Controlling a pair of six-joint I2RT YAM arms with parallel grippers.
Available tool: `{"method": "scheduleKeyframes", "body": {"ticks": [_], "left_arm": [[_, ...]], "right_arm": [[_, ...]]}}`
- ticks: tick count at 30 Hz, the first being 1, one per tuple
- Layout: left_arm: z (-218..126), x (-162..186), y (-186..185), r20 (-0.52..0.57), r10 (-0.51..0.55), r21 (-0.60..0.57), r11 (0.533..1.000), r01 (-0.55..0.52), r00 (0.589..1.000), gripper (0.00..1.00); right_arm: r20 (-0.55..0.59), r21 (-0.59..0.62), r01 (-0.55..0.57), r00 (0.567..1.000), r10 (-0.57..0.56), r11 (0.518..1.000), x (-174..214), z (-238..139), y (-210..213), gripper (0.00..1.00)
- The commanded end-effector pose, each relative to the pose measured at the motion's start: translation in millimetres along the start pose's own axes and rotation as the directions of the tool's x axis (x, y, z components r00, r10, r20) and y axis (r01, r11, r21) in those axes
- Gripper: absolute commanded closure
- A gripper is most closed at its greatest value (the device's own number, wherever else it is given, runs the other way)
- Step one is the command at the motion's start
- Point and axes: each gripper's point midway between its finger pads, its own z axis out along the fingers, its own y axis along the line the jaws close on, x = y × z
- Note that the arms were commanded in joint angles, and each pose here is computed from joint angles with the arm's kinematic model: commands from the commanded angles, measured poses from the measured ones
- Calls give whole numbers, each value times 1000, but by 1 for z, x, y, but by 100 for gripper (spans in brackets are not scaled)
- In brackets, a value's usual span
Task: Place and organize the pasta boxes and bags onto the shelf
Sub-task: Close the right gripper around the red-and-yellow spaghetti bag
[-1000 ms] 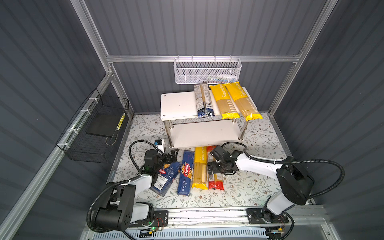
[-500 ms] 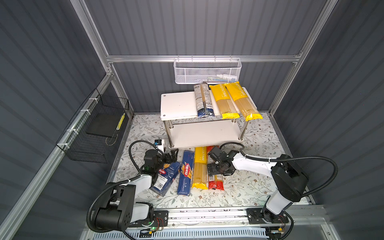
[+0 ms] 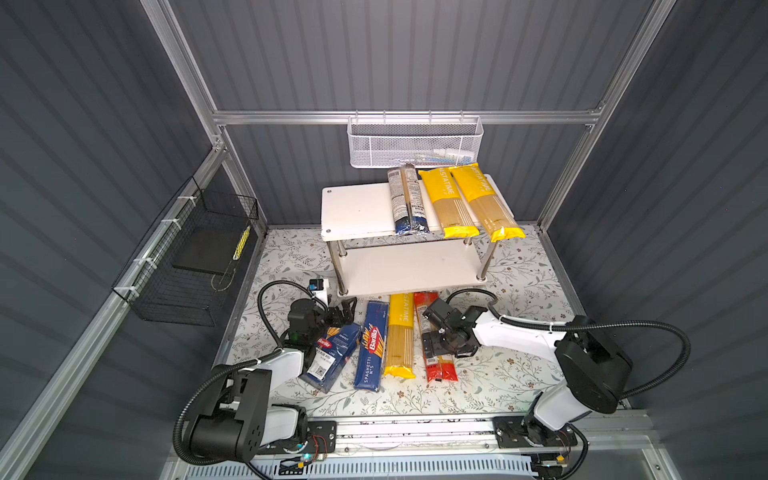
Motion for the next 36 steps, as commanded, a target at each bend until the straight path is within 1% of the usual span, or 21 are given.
{"method": "scheduleKeyframes", "body": {"ticks": [1, 5, 7, 17, 19, 28, 33, 36], "left_arm": [[-3, 33, 4, -104, -59, -16, 998, 58, 993, 1], [-3, 33, 4, -103, -58, -15, 998, 57, 993, 1], [-3, 33, 3, -104, -58, -13, 998, 57, 993, 1], [-4, 33, 3, -100, -58, -14, 998, 57, 993, 1], [-4, 32, 3, -100, -56, -15, 998, 55, 993, 1], [-4, 32, 4, -101, -58, -16, 998, 57, 993, 1], [-4, 33, 4, -101, -58, -17, 998, 56, 993, 1], [-4, 32, 4, -100, -57, -17, 998, 56, 993, 1]], "right_arm": [[-15, 22, 57, 998, -56, 998, 8, -7, -11, 1], [59, -78, 80, 995, -75, 994, -7, -21, 8, 1], [84, -94, 72, 994, -64, 993, -16, -24, 14, 1], [59, -1, 69, 996, -69, 998, -29, -7, 10, 1], [53, -11, 65, 997, -65, 998, -29, -3, 12, 1], [47, 27, 61, 997, -62, 998, -36, 9, 6, 1], [44, 6, 48, 998, -49, 999, -42, 16, 8, 1], [49, 17, 50, 997, -51, 999, -46, 18, 8, 1]]}}
